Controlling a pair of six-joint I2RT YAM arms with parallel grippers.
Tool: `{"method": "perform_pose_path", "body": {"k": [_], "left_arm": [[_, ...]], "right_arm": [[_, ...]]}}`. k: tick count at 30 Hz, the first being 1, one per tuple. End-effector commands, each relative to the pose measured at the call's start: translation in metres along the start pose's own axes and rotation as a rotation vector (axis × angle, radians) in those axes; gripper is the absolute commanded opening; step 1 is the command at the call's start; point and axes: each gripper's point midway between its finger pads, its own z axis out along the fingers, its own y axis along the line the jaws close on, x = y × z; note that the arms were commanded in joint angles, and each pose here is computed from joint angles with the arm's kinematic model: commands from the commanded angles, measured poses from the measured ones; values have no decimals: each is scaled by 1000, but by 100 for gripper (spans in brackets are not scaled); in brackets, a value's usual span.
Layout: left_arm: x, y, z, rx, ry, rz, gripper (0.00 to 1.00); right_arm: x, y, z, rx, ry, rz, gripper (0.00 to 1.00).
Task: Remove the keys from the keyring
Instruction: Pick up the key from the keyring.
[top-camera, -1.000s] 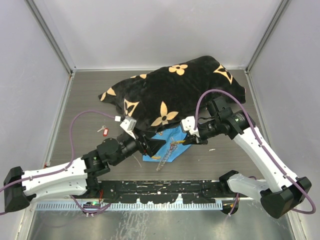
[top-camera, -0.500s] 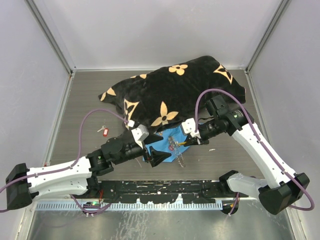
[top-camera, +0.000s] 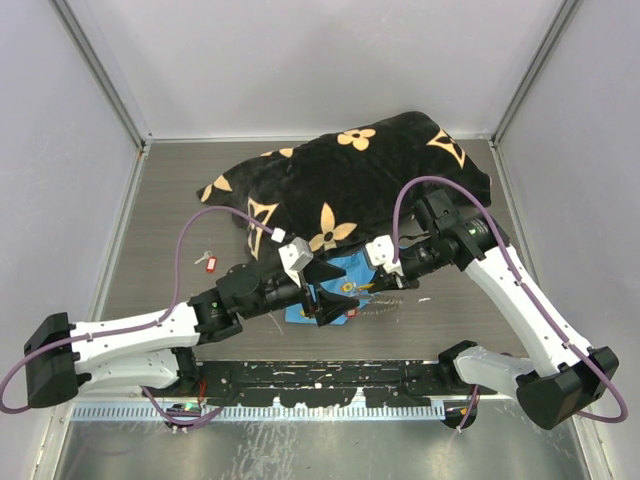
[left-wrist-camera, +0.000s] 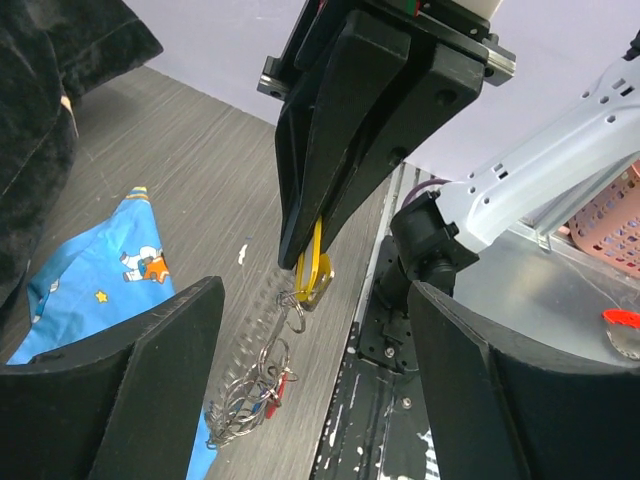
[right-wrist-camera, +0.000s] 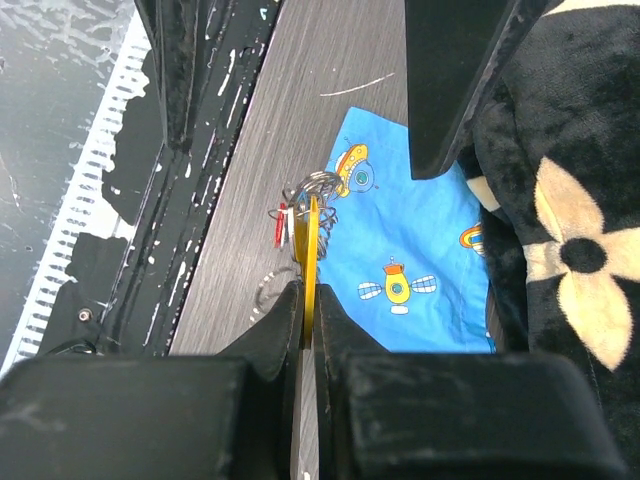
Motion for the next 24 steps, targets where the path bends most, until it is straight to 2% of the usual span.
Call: {"method": "perform_pose_path", "body": {"k": [1,6,12,24], "left_arm": [[-34,-8,12,25,-93,-11,75],[-34,-7,19,26,-92,4,70],[-37,-6,24,19,-74,20,57],[-29,-9,27,43,-27,47,51]], "right_arm": [[-15,1,-2,8,-70,-27,1],[-15,1,-3,13,-81,-17,1],[-15,3,-3,18,-88,-9,1],[-18,3,-5,22,-104,-1,1]]}}
